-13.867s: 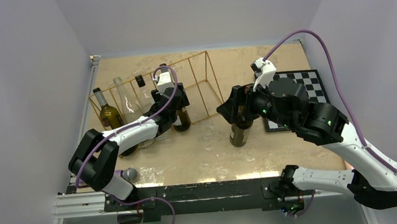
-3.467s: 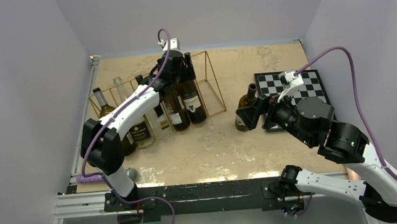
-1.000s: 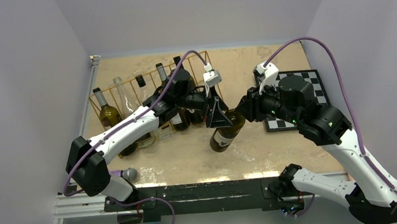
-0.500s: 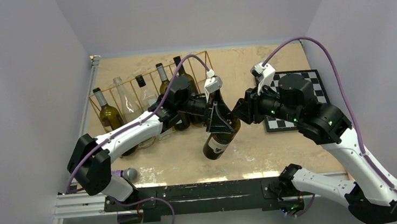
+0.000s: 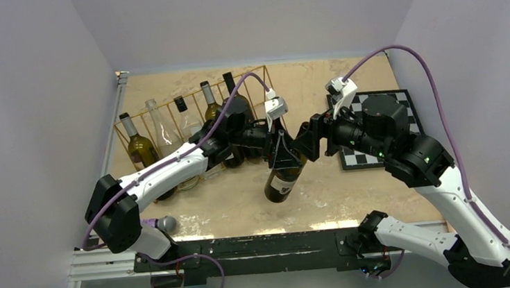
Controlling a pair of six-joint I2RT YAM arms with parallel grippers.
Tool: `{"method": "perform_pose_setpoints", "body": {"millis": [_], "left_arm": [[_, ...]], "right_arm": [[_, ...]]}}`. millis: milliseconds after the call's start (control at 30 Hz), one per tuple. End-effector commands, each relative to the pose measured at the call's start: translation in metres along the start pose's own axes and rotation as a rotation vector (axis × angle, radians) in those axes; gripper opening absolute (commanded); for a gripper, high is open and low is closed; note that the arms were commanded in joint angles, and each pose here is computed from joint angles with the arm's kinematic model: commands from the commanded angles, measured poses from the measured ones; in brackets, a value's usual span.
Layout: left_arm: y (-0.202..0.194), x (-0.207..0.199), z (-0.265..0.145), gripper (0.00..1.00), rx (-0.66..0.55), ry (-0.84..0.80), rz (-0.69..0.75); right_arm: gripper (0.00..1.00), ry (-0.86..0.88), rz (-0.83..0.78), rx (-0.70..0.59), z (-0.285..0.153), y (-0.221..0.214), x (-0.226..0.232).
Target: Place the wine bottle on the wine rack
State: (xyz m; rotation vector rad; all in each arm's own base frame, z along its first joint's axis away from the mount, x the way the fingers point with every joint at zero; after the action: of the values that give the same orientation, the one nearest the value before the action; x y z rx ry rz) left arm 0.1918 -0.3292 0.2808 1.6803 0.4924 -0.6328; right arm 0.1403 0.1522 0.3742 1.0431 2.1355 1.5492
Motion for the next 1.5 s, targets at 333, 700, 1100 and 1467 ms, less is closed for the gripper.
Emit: {"method": "perform_pose_setpoints", "body": {"millis": [333, 700, 1100, 1467], "left_arm": [[0.031, 0.019, -0.027, 0.00, -0.197, 0.401, 0.101], [0.071, 0.010, -0.038, 0.00, -0.404, 0.529, 0.046], [0.123, 0.032, -0.034, 0.00, -0.542, 0.712, -0.064], [0.140, 0.079, -0.033, 0.00, -0.647, 0.827, -0.160]], "right_arm": [[0.99, -0.083, 0.023, -0.201, -0.026, 0.034, -0.001], [0.99, -0.202, 0.059, -0.192, -0.040, 0.019, -0.013], [0.99, -0.239, 0.076, -0.161, -0.048, -0.005, -0.018], [0.99, -0.250, 0.089, -0.141, -0.050, -0.020, -0.020]]}}
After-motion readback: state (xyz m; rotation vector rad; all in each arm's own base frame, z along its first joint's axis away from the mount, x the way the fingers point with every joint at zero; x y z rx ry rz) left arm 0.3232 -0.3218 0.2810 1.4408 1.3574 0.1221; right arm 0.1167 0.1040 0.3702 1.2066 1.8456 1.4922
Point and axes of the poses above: each gripper's point midway between its finger pads, its own z axis out along the fingers, its own x axis along the line the jaws close on, y = z × x, the point moved 7 cm from there along -z, back along the fingers, and after that the axes turned 13 degrees about -z, right-handed, at the moved point
